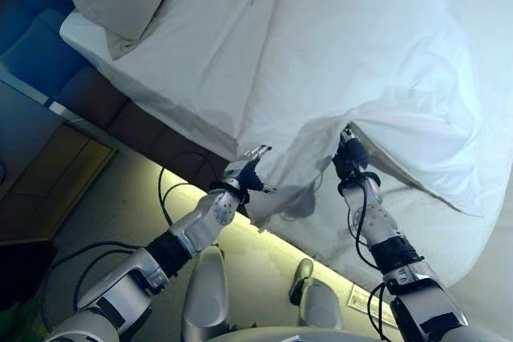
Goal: Make the bed neatly
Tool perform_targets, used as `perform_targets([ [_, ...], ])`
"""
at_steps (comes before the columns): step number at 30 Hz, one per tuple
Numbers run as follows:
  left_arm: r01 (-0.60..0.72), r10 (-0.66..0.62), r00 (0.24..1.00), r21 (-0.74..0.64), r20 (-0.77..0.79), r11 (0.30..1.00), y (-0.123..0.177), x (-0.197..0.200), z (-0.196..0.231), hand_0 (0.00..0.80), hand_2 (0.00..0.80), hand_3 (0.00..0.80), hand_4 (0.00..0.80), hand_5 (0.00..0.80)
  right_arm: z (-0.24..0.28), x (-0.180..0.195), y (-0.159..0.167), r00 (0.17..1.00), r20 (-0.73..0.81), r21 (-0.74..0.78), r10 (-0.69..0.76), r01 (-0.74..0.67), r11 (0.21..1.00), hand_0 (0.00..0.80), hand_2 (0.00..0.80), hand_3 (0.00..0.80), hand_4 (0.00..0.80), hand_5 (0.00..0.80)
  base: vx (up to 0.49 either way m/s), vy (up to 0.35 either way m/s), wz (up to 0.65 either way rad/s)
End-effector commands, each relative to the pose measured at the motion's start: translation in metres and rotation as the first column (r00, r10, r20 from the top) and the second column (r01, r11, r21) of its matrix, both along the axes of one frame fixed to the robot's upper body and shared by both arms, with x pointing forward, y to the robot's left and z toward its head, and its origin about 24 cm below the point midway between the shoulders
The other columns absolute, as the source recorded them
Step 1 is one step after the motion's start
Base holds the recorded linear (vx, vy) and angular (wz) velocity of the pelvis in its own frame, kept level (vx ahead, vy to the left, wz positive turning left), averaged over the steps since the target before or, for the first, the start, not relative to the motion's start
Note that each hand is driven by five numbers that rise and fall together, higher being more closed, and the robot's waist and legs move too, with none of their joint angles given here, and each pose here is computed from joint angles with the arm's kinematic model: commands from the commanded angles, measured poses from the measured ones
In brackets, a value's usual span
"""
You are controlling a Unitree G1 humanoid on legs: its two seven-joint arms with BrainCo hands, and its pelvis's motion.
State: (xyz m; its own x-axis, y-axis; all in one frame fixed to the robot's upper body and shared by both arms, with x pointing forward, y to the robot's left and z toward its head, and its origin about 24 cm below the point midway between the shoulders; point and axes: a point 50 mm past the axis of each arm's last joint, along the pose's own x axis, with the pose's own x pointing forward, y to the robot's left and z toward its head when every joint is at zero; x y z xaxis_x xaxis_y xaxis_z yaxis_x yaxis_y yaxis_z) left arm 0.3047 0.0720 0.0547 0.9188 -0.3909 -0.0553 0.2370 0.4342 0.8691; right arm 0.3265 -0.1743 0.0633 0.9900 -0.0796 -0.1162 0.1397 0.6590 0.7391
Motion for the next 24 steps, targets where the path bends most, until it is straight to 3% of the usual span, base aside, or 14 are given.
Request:
perform_targets([
  [1,0.058,-0.054,0.984,-0.019,0.168,0.998,-0.019,0.011,0.036,0.000,0.000,0.000,0.000,0.000,0.073,0.012,0.014,0.953,0.296,0.022,0.062,-0.072,0.997,0.800,0.800,0.800,0.800,0.800,-0.049,0.011,-0.10],
  [2,0.064,-0.056,0.990,-0.055,0.126,0.996,-0.021,0.011,0.034,0.000,0.000,0.000,0.000,0.000,0.076,0.013,0.016,0.951,0.301,0.017,0.066,-0.075,0.997,0.800,0.800,0.800,0.800,0.800,-0.044,0.019,-0.12],
  [4,0.021,-0.064,0.982,-0.238,-0.177,0.971,-0.026,0.009,0.018,0.000,0.000,0.000,0.000,0.000,0.079,0.013,0.019,0.949,0.306,-0.004,0.077,-0.080,0.997,0.800,0.800,0.800,0.800,0.800,-0.031,0.039,-0.14],
  [6,-0.161,-0.099,0.839,-0.418,-0.535,0.894,-0.037,-0.007,-0.021,0.000,0.000,0.000,0.000,0.000,0.078,0.012,0.022,0.949,0.302,-0.028,0.089,-0.084,0.996,0.800,0.800,0.800,0.800,0.800,-0.022,0.098,-0.06],
  [8,-0.445,-0.208,0.609,-0.546,-0.766,0.709,-0.049,-0.030,-0.063,0.000,0.000,0.000,0.000,0.000,0.078,0.013,0.029,0.951,0.288,-0.052,0.112,-0.102,0.993,0.800,0.800,0.800,0.800,0.800,0.008,0.170,-0.03],
  [10,-0.650,-0.356,0.440,-0.566,-0.824,0.507,-0.058,-0.042,-0.081,0.000,0.000,0.000,0.000,0.000,0.079,0.013,0.038,0.950,0.282,-0.070,0.133,-0.118,0.991,0.800,0.800,0.800,0.800,0.800,0.002,0.130,-0.16],
  [15,-0.840,-0.518,0.221,-0.431,-0.826,0.329,-0.062,-0.064,-0.096,0.000,0.000,0.000,0.000,0.000,0.082,0.009,0.040,0.947,0.282,-0.097,0.153,-0.131,0.987,0.800,0.800,0.800,0.800,0.800,-0.019,0.069,-0.13],
  [17,-0.870,-0.528,0.127,-0.351,-0.839,0.347,-0.060,-0.074,-0.104,0.000,0.000,0.000,0.000,0.000,0.086,0.008,0.037,0.951,0.275,-0.103,0.141,-0.117,0.988,0.800,0.800,0.800,0.800,0.800,0.000,0.017,-0.04],
  [19,-0.860,-0.515,0.104,-0.337,-0.851,0.383,-0.058,-0.078,-0.107,0.000,0.000,0.000,0.000,0.000,0.088,0.008,0.034,0.955,0.268,-0.106,0.127,-0.102,0.989,0.800,0.800,0.800,0.800,0.800,0.000,0.000,0.00],
  [24,-0.802,-0.469,0.186,-0.409,-0.864,0.436,-0.040,-0.079,-0.105,0.000,0.000,0.000,0.000,0.000,0.081,0.005,0.015,0.967,0.242,-0.107,0.078,-0.053,0.993,0.800,0.800,0.800,0.800,0.800,0.000,0.000,0.00],
])
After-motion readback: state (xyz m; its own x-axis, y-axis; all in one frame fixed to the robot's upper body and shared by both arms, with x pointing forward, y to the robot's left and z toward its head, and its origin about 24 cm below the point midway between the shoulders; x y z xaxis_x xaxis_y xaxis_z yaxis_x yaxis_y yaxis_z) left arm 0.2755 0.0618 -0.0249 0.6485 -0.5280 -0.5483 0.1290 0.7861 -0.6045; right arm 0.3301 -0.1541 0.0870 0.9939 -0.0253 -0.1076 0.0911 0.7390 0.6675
